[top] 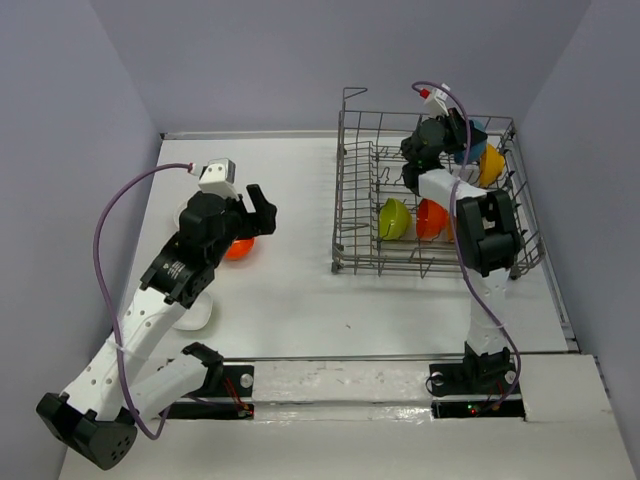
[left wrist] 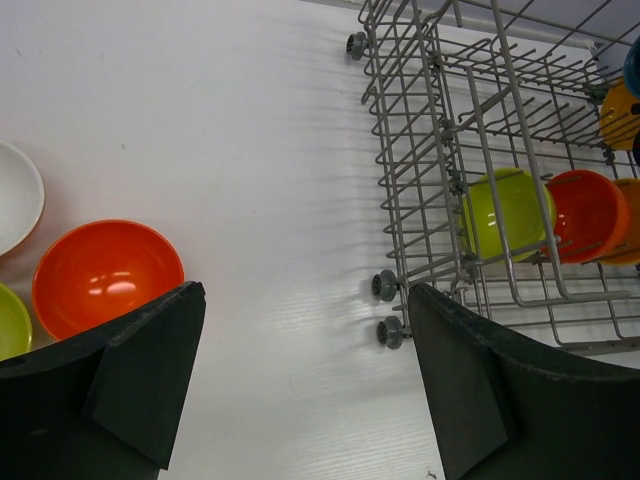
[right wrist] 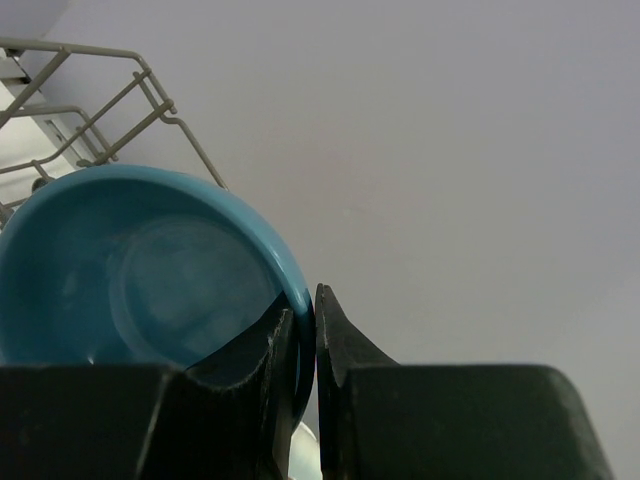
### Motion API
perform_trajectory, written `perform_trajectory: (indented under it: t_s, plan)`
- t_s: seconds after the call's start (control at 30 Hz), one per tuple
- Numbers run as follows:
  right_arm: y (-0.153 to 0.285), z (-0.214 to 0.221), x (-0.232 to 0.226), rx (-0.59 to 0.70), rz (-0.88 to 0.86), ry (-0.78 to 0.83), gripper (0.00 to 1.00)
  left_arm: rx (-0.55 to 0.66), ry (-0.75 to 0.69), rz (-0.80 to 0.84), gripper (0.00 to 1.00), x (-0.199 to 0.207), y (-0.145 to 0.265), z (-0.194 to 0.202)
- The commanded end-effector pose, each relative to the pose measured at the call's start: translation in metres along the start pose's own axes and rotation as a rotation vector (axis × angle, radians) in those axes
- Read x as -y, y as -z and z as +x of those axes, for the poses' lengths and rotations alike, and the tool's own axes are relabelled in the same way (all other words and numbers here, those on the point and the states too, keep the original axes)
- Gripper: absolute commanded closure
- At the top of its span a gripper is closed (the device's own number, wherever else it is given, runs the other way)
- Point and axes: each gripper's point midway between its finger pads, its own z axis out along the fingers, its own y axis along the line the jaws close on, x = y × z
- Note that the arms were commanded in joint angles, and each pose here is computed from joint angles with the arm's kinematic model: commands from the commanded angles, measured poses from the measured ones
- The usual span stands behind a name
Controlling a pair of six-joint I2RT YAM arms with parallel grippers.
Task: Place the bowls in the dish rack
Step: Insert the bowl into the dish rack.
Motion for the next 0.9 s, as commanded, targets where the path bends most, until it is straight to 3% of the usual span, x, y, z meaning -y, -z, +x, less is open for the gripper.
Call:
perform_trajectory:
  t_s: [0.0,0.87]
  plan:
    - [-0.008,-0.008,0.025,-0.008,0.056,-0.164,0.99,0.047,-0.001,0.03,0.09,0.005,-0.003,-0.01]
    - [-0.038,0.016,-0.004,-0.047,0.086,-0.11,0.99,-0.019,-0.019,0.016,0.08,0.001,-0.02,0.024]
